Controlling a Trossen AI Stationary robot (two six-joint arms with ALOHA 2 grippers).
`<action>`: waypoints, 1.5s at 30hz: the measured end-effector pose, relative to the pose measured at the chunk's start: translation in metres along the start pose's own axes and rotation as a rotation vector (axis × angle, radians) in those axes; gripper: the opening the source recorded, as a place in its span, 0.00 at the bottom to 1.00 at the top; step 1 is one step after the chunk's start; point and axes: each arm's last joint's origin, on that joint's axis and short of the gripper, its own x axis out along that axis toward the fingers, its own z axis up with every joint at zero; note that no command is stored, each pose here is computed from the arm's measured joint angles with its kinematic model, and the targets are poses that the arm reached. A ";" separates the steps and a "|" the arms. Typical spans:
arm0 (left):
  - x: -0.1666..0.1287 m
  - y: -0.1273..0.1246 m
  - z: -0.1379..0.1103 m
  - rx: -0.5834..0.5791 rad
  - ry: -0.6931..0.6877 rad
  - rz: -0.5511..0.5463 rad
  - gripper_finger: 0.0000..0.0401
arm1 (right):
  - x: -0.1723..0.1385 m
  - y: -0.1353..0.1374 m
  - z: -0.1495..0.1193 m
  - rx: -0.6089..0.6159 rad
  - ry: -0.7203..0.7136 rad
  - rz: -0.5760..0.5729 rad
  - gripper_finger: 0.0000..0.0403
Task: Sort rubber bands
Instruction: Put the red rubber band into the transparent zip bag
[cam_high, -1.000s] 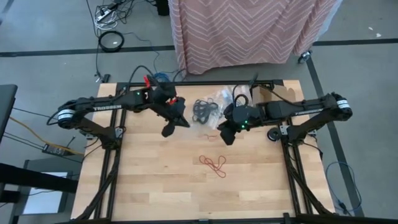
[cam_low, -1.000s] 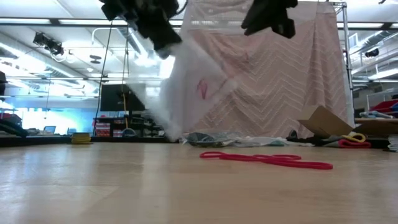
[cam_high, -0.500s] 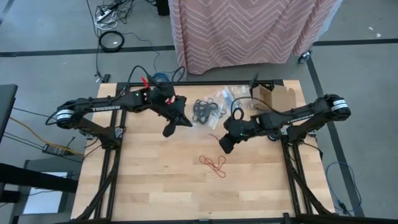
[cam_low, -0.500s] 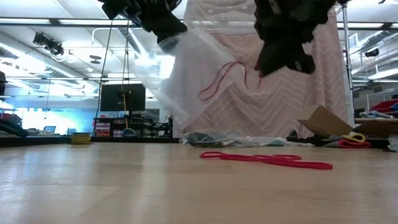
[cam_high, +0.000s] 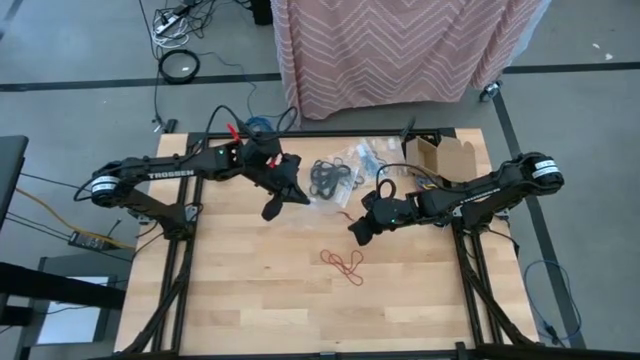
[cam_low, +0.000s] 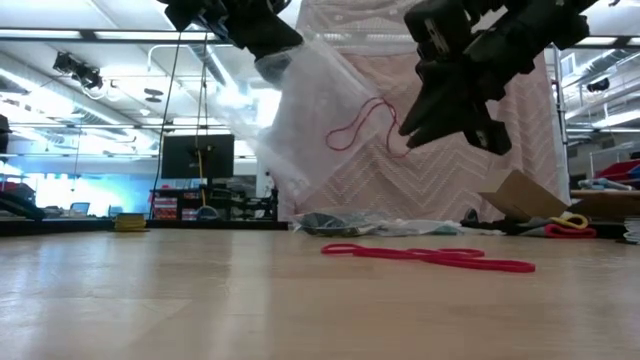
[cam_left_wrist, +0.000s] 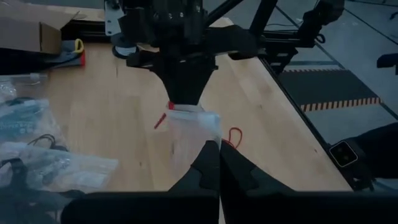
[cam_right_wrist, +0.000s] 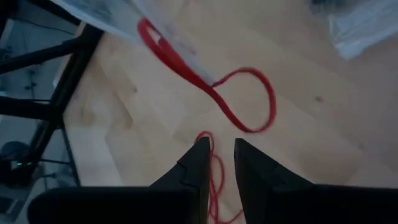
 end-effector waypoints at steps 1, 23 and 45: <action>0.000 0.000 0.000 0.000 0.000 0.000 0.00 | 0.000 0.000 0.000 -0.007 -0.006 -0.003 0.15; 0.000 0.000 -0.001 -0.008 0.007 -0.003 0.00 | -0.003 -0.003 -0.015 -0.336 -0.026 -0.136 0.16; 0.000 0.000 0.000 -0.007 0.002 -0.002 0.00 | 0.000 0.000 0.002 -0.255 -0.094 -0.062 0.08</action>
